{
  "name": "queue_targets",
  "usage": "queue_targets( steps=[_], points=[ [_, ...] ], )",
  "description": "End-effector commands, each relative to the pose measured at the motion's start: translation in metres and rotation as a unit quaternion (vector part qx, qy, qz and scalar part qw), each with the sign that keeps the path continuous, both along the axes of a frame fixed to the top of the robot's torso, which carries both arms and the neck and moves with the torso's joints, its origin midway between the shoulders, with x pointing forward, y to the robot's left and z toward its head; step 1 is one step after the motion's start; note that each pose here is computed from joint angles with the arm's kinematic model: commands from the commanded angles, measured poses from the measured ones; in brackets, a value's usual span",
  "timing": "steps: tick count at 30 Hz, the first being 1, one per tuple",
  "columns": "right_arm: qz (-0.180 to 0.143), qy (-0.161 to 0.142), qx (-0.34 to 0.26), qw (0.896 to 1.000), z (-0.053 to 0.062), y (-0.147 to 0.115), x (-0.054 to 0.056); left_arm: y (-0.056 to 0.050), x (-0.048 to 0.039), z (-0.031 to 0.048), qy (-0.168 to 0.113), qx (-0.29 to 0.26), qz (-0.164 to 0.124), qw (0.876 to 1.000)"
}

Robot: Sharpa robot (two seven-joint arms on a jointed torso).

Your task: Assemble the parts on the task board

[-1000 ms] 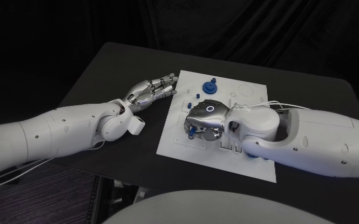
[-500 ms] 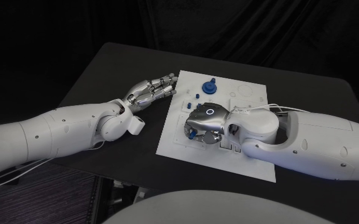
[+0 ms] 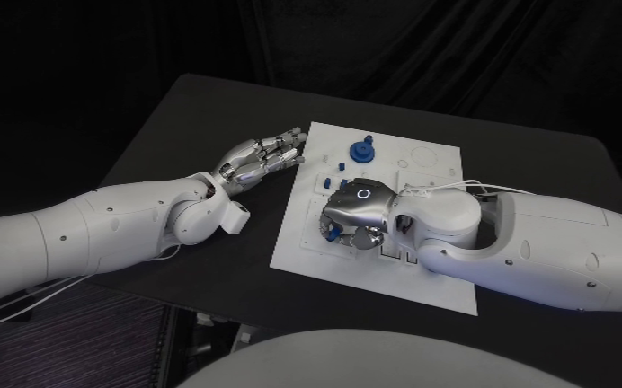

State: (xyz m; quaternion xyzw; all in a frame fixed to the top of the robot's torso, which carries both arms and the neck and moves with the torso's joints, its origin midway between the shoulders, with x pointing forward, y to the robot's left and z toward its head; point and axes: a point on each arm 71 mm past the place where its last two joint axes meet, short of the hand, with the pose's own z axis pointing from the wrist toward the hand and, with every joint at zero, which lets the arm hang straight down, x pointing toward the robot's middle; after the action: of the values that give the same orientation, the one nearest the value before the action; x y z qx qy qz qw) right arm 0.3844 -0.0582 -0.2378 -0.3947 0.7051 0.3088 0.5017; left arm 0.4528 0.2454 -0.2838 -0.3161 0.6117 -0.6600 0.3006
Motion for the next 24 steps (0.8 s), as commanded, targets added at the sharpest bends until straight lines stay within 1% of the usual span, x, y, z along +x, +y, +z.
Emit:
queue_targets(
  steps=[1, 16, 22, 24],
  points=[
    [-0.008, 0.004, -0.021, 1.000, -0.006, -0.003, 0.001, -0.002, -0.0009, 0.0016, -0.009, -0.017, -0.004, 1.000],
    [-0.007, 0.000, -0.005, 1.000, -0.006, -0.005, 0.001, 0.000, -0.0013, -0.0001, -0.007, -0.015, -0.003, 1.000],
    [-0.011, -0.011, 0.025, 1.000, -0.001, -0.012, 0.001, 0.002, -0.0018, 0.0000, -0.007, -0.015, -0.001, 1.000],
    [-0.016, -0.016, 0.046, 0.999, 0.005, -0.018, 0.001, 0.003, -0.0022, 0.0002, -0.008, -0.014, 0.001, 1.000]
  ],
)
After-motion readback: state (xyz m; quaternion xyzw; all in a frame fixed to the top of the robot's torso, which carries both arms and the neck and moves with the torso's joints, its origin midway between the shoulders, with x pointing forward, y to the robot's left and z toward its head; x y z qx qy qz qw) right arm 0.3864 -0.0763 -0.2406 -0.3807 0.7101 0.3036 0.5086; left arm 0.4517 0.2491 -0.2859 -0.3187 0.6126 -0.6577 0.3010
